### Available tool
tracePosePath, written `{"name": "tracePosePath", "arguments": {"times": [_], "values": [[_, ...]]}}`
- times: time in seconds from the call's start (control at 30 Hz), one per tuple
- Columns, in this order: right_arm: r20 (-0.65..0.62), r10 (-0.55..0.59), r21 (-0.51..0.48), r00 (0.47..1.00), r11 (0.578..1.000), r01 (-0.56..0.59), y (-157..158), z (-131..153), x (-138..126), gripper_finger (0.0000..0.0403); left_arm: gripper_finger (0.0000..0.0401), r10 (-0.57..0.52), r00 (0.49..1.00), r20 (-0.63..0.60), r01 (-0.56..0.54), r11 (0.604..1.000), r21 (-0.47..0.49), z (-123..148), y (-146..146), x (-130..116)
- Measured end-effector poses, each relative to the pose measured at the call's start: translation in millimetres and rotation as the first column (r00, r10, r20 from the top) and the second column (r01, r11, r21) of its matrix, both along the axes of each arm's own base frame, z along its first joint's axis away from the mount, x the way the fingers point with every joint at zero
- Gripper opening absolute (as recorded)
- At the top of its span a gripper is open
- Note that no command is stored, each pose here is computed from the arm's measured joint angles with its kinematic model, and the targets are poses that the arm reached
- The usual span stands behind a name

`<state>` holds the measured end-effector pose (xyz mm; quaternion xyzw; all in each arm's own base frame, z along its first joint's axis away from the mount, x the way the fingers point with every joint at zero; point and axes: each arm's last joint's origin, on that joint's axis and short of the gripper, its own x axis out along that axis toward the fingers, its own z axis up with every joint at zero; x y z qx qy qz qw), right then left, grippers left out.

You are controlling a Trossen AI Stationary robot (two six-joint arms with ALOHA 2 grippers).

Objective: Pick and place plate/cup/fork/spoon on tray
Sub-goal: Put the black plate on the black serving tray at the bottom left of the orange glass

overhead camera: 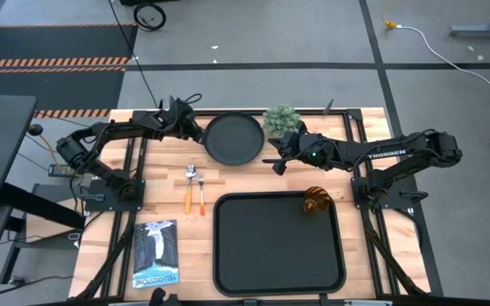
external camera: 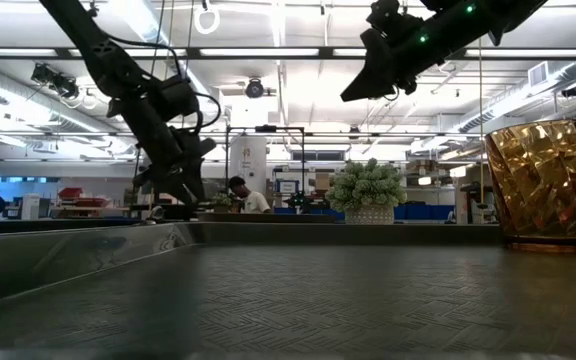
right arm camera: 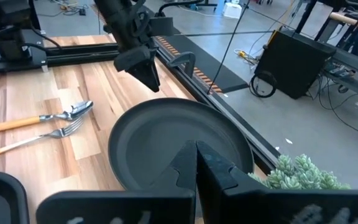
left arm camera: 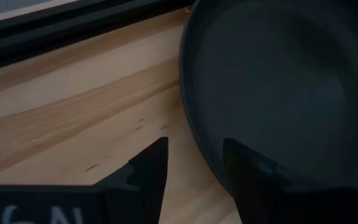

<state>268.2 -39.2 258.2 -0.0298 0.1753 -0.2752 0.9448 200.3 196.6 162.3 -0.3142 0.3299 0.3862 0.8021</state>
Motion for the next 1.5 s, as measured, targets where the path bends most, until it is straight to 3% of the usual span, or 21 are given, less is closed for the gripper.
{"name": "tracePosePath", "arguments": {"times": [0.57,1.23,1.5], "values": [[0.011,0.022,-0.001,1.000,1.000,-0.022,5.9,0.8,1.2,0.0005,0.0174,-0.013,0.999,-0.052,0.011,0.999,-0.035,-24.3,-1.2,11.5],[0.028,0.023,-0.005,0.999,1.000,-0.023,6.0,2.4,1.8,0.0005,0.0021,-0.027,0.994,-0.106,0.030,0.999,0.024,-24.2,-8.2,17.9],[0.029,0.023,-0.003,0.999,1.000,-0.022,6.1,2.4,1.8,0.0005,0.0013,-0.020,0.996,-0.083,0.024,0.999,0.044,-22.5,-6.2,19.2]]}}
